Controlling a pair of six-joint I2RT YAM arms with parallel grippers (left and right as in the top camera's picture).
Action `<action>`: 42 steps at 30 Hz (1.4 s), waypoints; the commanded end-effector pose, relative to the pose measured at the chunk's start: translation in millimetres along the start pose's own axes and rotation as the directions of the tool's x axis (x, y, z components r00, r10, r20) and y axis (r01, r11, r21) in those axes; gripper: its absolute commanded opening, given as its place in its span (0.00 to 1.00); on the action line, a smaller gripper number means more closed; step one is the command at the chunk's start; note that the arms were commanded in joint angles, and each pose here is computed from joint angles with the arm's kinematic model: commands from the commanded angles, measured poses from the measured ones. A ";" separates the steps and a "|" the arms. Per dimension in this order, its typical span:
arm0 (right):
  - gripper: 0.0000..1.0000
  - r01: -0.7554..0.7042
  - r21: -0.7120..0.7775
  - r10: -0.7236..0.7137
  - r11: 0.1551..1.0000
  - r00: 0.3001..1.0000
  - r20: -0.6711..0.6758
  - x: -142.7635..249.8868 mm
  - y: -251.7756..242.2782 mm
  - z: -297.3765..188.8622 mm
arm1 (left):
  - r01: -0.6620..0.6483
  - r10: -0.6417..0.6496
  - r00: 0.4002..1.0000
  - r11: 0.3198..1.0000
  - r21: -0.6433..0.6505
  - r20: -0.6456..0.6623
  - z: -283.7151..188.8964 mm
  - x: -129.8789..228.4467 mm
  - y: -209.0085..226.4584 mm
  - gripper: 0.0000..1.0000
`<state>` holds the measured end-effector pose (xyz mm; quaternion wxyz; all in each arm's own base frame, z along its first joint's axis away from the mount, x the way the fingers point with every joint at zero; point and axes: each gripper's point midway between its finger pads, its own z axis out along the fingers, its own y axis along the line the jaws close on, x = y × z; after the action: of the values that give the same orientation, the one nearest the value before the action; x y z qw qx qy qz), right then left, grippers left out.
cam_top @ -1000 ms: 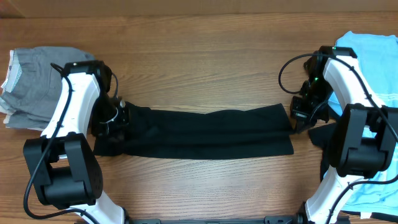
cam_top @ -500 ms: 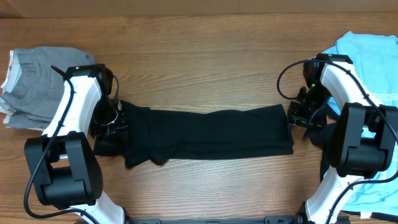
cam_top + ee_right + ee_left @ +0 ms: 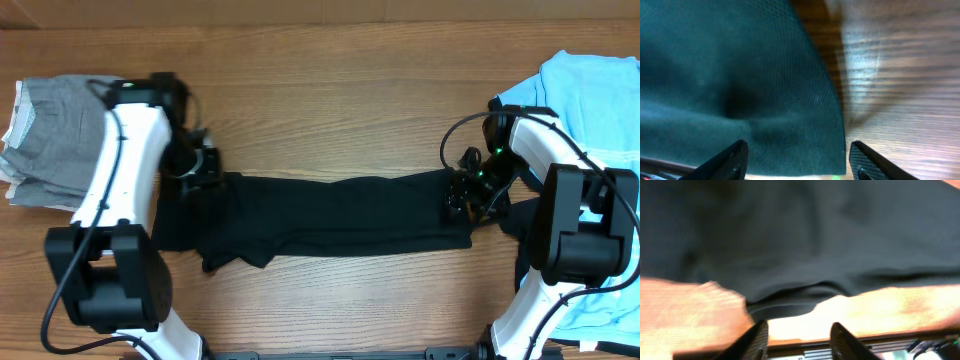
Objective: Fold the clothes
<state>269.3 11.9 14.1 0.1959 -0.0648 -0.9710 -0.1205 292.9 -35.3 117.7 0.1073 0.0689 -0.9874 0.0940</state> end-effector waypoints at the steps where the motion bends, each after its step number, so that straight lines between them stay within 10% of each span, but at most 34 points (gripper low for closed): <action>1: 0.69 -0.002 -0.013 0.002 1.000 1.000 0.024 1.0 1.0 -0.8 | -0.225 0.226 0.974 0.974 -0.018 0.020 9.6 4.3 -44.3 0.52; 17: 0.68 0.003 -0.020 -0.002 1.000 0.999 0.044 -3.9 2.1 -0.1 | -0.571 0.542 0.821 0.785 -0.240 -0.182 82.3 62.2 -78.7 0.54; 26: 0.68 0.002 -0.020 -0.001 1.000 0.999 0.040 -2.8 2.1 -0.1 | -0.524 0.516 0.847 0.768 -0.368 -0.127 110.4 50.3 -64.6 0.47; 33: 0.68 0.001 -0.020 -0.001 1.000 0.999 0.037 -2.3 2.1 0.0 | -0.476 0.493 0.868 0.785 -0.397 -0.065 114.1 39.0 -64.5 0.04; 42: 0.68 0.001 -0.020 -0.001 1.000 0.999 0.037 -2.1 2.0 0.0 | -0.247 0.460 0.854 0.770 -0.588 0.244 23.7 -26.6 -85.7 0.05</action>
<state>270.7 13.3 7.8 0.1874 -0.0663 -0.9721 -0.1244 298.7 -116.7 78.2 -0.0231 -0.1655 -0.9710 -0.1712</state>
